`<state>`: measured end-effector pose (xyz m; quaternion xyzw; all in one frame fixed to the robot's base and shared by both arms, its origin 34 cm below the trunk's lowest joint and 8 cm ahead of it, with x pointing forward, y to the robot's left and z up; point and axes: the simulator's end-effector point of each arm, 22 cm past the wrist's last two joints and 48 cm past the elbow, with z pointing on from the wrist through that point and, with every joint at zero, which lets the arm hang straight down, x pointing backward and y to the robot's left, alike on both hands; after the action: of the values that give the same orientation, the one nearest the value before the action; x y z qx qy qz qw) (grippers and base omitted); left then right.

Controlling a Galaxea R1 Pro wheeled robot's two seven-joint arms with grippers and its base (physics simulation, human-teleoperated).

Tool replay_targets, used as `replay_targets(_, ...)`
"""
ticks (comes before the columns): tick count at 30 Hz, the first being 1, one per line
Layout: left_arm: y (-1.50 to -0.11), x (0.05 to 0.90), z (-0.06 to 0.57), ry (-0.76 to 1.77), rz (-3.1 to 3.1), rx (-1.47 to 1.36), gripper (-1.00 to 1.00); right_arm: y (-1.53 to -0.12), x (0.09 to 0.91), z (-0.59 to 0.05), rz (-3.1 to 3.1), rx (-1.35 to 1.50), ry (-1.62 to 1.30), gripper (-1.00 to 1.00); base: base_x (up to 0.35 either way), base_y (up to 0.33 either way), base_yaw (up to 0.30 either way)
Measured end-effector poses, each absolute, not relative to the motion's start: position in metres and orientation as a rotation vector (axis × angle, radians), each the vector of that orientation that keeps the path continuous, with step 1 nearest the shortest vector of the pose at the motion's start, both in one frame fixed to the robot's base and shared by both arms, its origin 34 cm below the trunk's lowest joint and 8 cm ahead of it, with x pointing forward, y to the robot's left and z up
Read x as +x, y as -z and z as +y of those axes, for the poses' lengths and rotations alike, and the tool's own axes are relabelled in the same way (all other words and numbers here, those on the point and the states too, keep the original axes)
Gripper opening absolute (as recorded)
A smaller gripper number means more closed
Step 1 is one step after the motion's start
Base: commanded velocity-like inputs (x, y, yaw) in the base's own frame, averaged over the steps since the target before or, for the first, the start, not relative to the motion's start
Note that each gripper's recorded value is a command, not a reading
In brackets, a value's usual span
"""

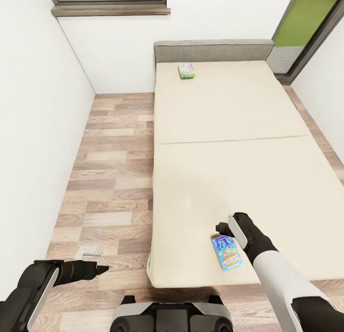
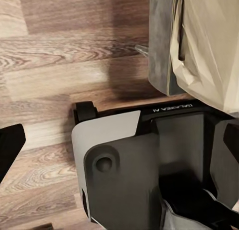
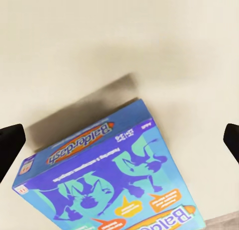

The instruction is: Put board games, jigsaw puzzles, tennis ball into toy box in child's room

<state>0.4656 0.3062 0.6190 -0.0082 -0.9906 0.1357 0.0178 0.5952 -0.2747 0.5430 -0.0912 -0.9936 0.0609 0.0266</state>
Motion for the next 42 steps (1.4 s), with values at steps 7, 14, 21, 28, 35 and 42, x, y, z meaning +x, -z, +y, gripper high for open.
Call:
replay_targets(7, -0.615, 0.462, 0.306, -0.421, -3.066, -0.023, 1.0, -0.538, 0.591, -0.275, -3.06, -0.28, -0.188, 1.0, 0.0, 0.0, 0.0)
replay_targets(14, -0.612, 0.458, 0.306, -0.42, -3.055, -0.019, 1.0, -0.533, 0.586, -0.275, -3.049, -0.277, -0.189, 1.0, 0.0, 0.0, 0.0)
replay_targets(21, -0.608, 0.454, 0.306, -0.419, -3.044, -0.017, 1.0, -0.528, 0.582, -0.274, -3.037, -0.276, -0.189, 1.0, 0.0, 0.0, 0.0)
replay_targets(28, -0.604, 0.45, 0.306, -0.418, -3.032, -0.014, 1.0, -0.523, 0.577, -0.274, -3.027, -0.275, -0.19, 1.0, 0.0, 0.0, 0.0)
replay_targets(35, -0.602, 0.447, 0.306, -0.417, -3.025, -0.013, 1.0, -0.519, 0.575, -0.274, -3.022, -0.274, -0.189, 1.0, 0.0, 0.0, 0.0)
replay_targets(42, -0.601, 0.447, 0.306, -0.417, -3.024, -0.013, 1.0, -0.519, 0.574, -0.274, -3.022, -0.275, -0.19, 1.0, 0.0, 0.0, 0.0)
